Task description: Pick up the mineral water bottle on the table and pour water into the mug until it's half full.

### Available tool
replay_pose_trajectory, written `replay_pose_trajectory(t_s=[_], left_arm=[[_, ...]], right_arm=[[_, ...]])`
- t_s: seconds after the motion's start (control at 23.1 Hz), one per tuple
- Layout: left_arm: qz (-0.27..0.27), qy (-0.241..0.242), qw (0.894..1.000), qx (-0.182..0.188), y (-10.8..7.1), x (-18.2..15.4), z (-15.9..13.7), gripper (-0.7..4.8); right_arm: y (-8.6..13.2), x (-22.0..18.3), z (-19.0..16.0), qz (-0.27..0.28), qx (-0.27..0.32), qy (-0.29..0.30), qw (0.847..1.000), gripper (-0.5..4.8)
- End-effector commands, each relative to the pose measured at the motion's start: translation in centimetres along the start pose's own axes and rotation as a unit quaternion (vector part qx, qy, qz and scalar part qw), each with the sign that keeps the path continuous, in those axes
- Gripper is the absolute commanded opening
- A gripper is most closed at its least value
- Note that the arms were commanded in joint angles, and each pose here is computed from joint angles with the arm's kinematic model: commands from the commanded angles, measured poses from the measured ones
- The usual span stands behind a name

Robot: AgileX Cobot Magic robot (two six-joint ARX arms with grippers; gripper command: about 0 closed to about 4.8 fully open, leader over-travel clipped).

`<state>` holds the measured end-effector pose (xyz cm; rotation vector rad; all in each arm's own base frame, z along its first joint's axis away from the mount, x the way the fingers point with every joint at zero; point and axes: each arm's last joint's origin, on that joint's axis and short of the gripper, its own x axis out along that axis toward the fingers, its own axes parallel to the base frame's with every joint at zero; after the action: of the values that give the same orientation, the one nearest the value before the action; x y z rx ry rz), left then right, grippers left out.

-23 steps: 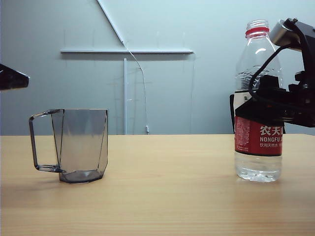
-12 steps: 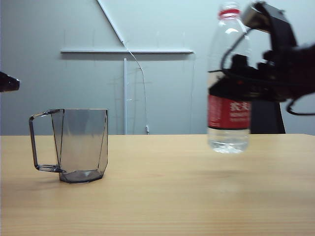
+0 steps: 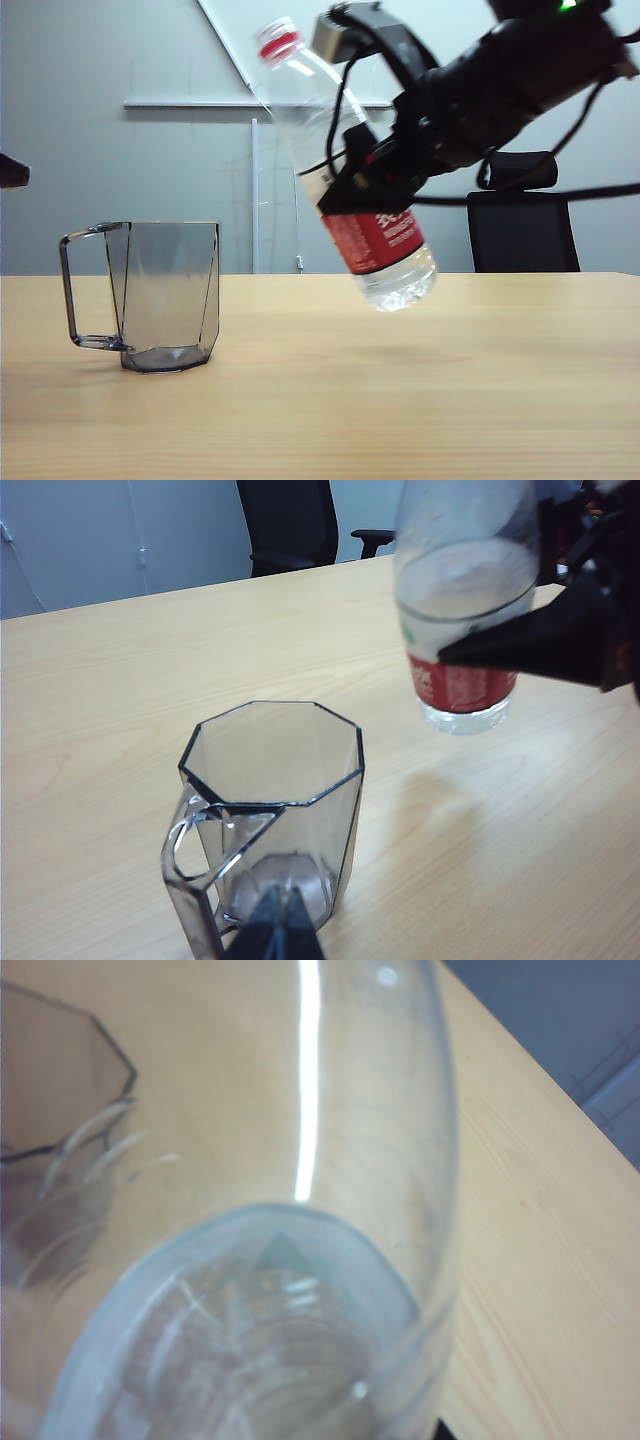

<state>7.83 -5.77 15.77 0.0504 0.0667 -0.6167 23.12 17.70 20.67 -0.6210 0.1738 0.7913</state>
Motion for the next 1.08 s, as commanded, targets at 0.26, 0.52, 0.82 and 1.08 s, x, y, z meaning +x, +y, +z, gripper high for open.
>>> replay_pose_trajectory(t_s=[0.26,0.52,0.82,1.08], left_arm=[[-0.001,-0.004,1.0,-0.002,0.0,0.0,0.1,-0.02],[0.0,-0.004,1.0,-0.002,0.0,0.0,0.1,-0.02],[0.019,-0.003,1.0,-0.003,0.4,0.0,0.1,-0.02],[0.024,-0.003,1.0,-0.004,0.5,0.0,0.1,-0.02]], right_arm=[[0.7,2.8,3.7,-0.033,-0.127,0.032,0.991,2.69],[1.2,2.7,4.0,-0.062,-0.196,0.061,0.977,2.68],[0.9,2.7,4.0,-0.094,-0.248,0.081,0.961,2.68],[0.8,3.0,4.1,-0.109,-0.282,0.081,0.95,2.68]])
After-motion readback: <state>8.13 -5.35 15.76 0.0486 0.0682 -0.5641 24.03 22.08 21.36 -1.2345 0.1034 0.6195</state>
